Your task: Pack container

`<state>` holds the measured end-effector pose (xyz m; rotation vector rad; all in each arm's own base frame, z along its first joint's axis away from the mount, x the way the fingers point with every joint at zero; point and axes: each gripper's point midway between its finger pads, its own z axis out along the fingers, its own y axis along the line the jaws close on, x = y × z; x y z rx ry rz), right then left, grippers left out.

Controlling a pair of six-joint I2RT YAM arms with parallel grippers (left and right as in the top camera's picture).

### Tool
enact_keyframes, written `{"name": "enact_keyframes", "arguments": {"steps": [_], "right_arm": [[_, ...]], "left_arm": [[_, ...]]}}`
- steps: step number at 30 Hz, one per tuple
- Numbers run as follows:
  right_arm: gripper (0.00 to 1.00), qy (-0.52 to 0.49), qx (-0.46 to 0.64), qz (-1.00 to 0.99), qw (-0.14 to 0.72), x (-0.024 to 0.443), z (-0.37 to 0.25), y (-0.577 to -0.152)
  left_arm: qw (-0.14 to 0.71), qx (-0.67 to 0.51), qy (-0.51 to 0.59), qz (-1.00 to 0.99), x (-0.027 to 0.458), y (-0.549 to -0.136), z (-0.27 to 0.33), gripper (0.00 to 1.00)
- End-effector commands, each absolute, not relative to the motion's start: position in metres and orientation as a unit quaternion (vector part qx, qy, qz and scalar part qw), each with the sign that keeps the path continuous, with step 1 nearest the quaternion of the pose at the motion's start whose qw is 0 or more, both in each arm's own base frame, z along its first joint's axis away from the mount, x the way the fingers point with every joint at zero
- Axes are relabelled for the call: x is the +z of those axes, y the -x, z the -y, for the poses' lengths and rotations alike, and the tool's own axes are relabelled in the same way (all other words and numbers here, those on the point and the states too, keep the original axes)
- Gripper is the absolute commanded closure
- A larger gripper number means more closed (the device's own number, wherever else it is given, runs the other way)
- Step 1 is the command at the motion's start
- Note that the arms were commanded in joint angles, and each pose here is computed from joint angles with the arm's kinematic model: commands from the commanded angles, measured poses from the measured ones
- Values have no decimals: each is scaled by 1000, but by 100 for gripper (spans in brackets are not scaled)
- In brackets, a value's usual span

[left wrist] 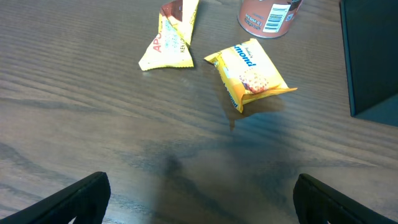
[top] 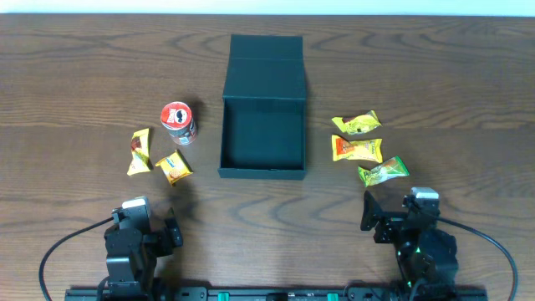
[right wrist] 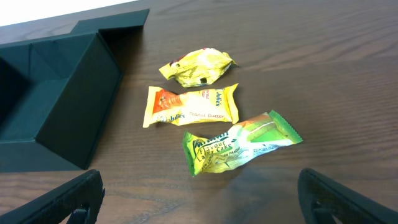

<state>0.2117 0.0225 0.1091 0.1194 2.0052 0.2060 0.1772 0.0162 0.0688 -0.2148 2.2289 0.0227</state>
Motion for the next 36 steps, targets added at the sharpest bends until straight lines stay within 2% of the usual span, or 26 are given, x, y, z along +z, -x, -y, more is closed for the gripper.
{"name": "enact_keyframes", "arguments": {"steps": [1, 36], "right_arm": [[1, -56, 88, -841, 531, 106, -22, -212], [1, -56, 88, -841, 531, 106, -22, -212]], "left_arm": [[418, 8, 86, -904, 56, -173, -15, 5], [418, 17, 82, -905, 56, -173, -17, 5]]}}
